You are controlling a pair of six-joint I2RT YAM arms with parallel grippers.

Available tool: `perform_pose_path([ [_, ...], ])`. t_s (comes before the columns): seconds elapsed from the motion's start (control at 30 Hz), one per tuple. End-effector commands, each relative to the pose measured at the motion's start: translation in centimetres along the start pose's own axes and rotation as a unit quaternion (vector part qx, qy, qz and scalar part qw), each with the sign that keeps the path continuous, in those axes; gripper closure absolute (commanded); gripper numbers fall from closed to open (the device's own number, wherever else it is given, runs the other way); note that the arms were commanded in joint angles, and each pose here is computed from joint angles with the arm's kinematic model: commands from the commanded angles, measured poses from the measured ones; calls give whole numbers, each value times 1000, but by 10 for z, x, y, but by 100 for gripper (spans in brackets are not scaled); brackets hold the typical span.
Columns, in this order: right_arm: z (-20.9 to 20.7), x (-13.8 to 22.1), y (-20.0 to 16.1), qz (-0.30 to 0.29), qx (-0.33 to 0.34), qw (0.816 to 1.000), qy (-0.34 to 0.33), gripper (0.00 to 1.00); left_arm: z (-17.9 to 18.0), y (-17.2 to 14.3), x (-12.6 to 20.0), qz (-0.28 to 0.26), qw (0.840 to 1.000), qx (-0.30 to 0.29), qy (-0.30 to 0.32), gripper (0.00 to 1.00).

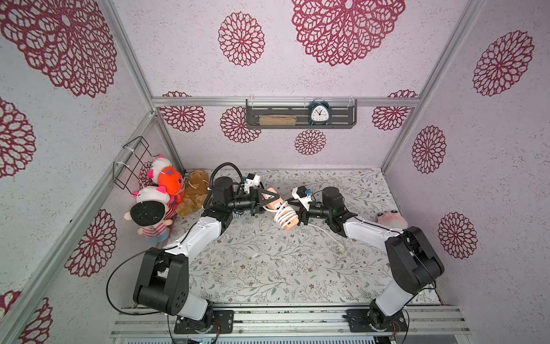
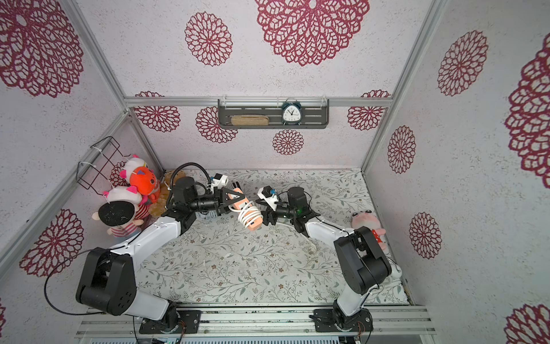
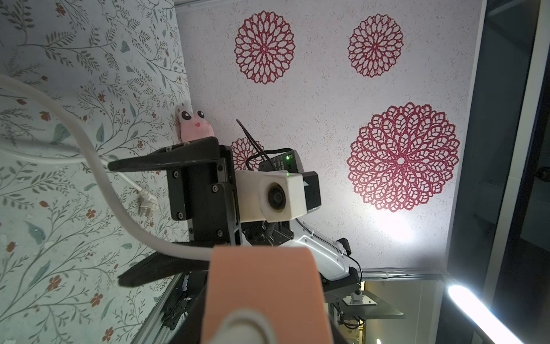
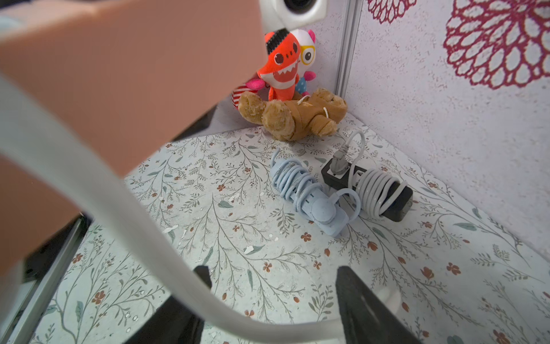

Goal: Unwrap the cord wrapped around the power strip
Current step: Unwrap the power cord from the power strip.

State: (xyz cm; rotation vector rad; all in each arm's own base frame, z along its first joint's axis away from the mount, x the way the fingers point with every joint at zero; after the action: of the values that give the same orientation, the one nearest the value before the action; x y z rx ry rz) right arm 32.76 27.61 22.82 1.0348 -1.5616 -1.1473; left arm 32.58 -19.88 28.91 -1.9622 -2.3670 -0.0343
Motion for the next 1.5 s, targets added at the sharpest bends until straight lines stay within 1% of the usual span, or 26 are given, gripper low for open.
perform_pose_path([
  [0.0,-3,-2,13,-17,1,1000,11,65,-7,-9,-2,24,999,-25,-12,100],
  [0.03,-4,0,13,-16,-1,1000,8,78,-4,-10,-2,26,999,-25,-10,100],
  [0.07,-7,3,12,-13,-4,1000,2,84,-2,-10,-1,27,999,-26,-8,100],
  [0.1,-10,6,13,-13,-11,1000,-2,87,2,-10,-1,26,999,-28,-5,100],
  [0.17,-19,15,17,-11,-25,1000,-13,95,15,-8,-1,21,999,-25,7,100],
  [0.23,-26,25,22,-5,-33,999,-31,100,28,-3,1,4,1000,-20,21,100],
  [0.3,-31,35,29,5,-38,998,-48,100,44,4,3,-20,998,-22,48,100],
  [0.33,-32,40,32,12,-35,998,-60,100,52,9,4,-41,997,-20,68,100],
  [0.4,-27,49,39,24,-28,997,-74,100,65,20,7,-89,990,-25,105,100],
  [0.47,-16,59,45,21,-26,996,-78,100,73,36,11,-157,979,-25,129,100],
  [0.5,-11,63,47,19,-31,996,-79,100,73,42,11,-179,976,-27,124,100],
  [0.57,5,67,45,20,-46,996,-71,100,66,58,12,-232,969,-24,80,100],
  [0.6,13,67,39,27,-53,996,-66,100,61,65,11,-248,967,-24,57,100],
  [0.67,24,65,21,50,-64,995,-65,100,50,79,11,-282,959,-21,14,100],
  [0.77,29,62,-7,76,-106,989,-67,100,41,93,13,-317,948,-12,-19,100],
  [0.83,29,59,-19,81,-129,985,-77,100,34,96,13,-326,944,-8,-42,100],
  [0.97,15,53,-52,132,-170,968,-127,100,21,92,23,-342,936,-3,-90,100],
  [1.07,-5,50,-75,176,-183,949,-187,100,13,85,29,-323,938,4,-123,100],
  [1.13,-18,47,-82,185,-187,942,-207,100,10,78,33,-302,944,7,-136,100],
  [1.23,-41,40,-88,192,-191,936,-224,100,14,65,39,-274,954,13,-122,100],
  [1.33,-69,35,-89,197,-196,930,-239,100,24,47,48,-249,964,15,-92,100],
  [1.47,-105,34,-82,184,-202,929,-249,100,34,18,57,-214,975,11,-61,100],
])
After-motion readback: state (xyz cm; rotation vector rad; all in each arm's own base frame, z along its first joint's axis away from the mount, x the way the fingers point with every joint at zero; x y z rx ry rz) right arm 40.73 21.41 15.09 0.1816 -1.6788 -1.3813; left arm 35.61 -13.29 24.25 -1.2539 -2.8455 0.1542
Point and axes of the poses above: each gripper's point midway between its finger pads, its own x axis back along the fingers, its own z axis along the line the jaws close on, y = z × x, the point moved 6 cm from there along x, back along the fingers, and after that the axes turned 10 degrees about x, right-handed, at the moved point
